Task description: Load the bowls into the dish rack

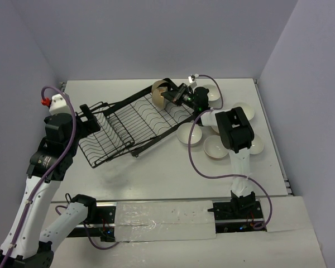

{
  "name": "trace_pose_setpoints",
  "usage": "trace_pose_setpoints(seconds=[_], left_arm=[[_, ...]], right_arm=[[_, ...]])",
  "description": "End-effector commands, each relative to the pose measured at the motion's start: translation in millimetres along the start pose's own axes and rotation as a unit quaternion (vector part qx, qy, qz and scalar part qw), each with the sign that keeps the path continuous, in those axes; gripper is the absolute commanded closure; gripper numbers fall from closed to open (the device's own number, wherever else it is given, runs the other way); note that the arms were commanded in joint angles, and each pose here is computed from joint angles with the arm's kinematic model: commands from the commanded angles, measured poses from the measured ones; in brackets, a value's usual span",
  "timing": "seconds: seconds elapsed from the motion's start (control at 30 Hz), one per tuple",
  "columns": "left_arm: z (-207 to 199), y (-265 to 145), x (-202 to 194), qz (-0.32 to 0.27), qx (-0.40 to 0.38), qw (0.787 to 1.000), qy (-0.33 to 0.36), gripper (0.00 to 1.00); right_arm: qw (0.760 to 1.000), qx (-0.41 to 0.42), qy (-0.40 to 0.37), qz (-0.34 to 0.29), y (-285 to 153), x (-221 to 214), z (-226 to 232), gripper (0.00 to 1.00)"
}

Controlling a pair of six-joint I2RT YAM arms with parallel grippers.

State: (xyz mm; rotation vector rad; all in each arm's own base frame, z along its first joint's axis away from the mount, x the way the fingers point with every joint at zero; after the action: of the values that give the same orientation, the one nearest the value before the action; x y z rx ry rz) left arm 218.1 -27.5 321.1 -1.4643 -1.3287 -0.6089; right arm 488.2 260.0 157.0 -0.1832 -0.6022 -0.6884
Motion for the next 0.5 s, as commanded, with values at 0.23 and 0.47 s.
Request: trace_pose_setpoints(seconds=[0.23, 0.47], left_arm=[[-6, -4, 12, -0.016, -0.009, 1.000, -0.015, 0.01], [-5, -5, 11, -0.015, -0.008, 1.000, -0.016, 0.01]], right_arm=[[0.995, 0.065, -0.026, -0.072, 5, 27, 19, 1.00], [0.995, 0.050, -0.011, -0.085, 1, 21, 9, 1.00]])
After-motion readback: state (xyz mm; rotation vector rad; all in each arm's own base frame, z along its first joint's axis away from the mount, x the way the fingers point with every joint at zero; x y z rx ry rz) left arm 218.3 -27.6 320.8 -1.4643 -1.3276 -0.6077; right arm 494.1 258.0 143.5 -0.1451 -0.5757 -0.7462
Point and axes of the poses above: each gripper's point midway between its finger pads, its own y axis out along the fingers, its own z axis along the line the jaws close on, x = y × z, the point moved 5 cm from there along -y, back along the fingers, and after that the axes turned 8 degrees about -y, right-handed, at the moved point
